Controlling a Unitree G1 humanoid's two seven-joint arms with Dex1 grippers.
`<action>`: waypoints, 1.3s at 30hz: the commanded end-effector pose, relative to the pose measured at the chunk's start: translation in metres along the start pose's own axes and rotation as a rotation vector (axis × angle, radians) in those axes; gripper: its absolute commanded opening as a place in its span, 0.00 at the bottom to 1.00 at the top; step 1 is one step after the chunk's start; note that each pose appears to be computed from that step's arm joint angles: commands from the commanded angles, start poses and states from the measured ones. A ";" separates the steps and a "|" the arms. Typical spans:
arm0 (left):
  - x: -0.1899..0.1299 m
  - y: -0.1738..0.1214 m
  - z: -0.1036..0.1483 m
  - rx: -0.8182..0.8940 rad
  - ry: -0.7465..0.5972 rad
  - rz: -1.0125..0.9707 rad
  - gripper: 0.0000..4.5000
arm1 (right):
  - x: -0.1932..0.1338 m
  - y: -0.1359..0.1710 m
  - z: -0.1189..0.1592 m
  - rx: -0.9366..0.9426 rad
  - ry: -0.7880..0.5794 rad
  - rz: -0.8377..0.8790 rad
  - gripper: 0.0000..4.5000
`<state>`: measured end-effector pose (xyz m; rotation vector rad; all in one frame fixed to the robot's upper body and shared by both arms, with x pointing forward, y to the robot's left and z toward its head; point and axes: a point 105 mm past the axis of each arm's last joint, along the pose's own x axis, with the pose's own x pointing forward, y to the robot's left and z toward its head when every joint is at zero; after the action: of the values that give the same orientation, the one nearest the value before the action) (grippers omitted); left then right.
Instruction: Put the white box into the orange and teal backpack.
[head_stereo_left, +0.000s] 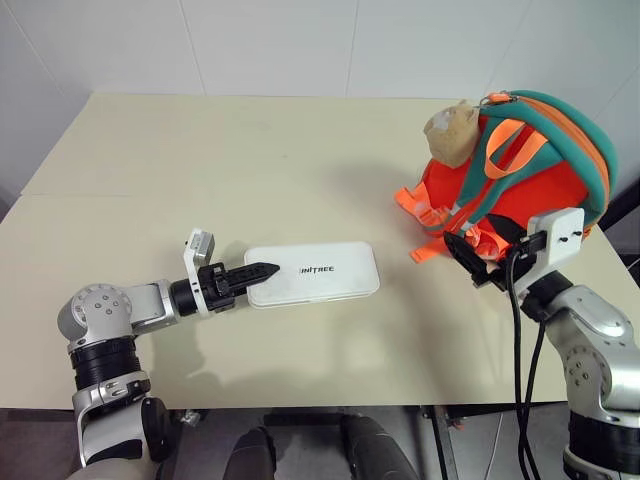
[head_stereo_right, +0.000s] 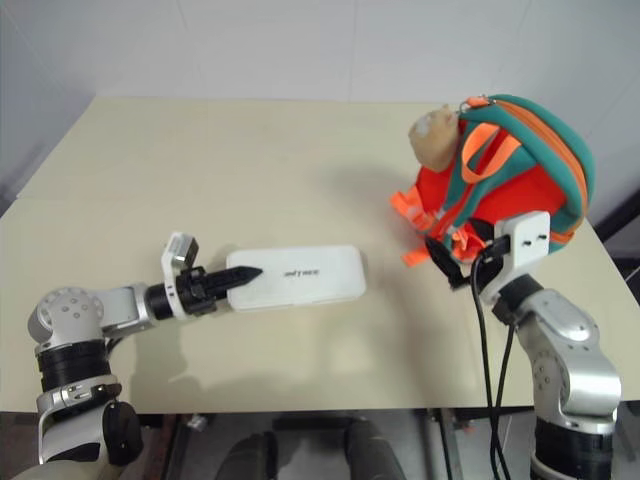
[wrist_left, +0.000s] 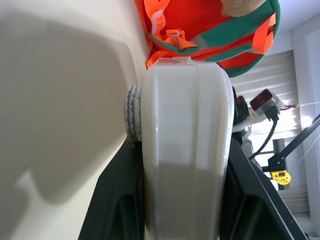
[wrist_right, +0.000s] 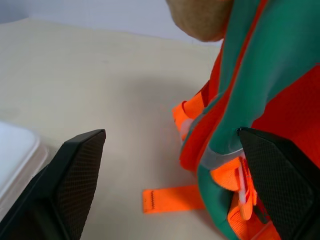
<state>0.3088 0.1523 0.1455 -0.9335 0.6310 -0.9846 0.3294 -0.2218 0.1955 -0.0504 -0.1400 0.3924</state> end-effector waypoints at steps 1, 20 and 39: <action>0.001 -0.016 0.006 0.052 -0.016 -0.056 0.29 | 0.014 -0.015 0.008 -0.026 -0.041 -0.020 1.00; -0.012 -0.014 0.008 0.067 -0.076 -0.011 0.29 | 0.072 -0.024 0.018 -0.048 -0.152 -0.045 0.79; -0.027 -0.010 0.028 0.096 -0.144 0.059 0.29 | 0.058 0.042 0.051 0.051 -0.140 0.294 0.00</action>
<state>0.3118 0.1773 0.1540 -0.9005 0.5523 -0.8689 0.3756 -0.1718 0.2302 0.0124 -0.2089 0.6041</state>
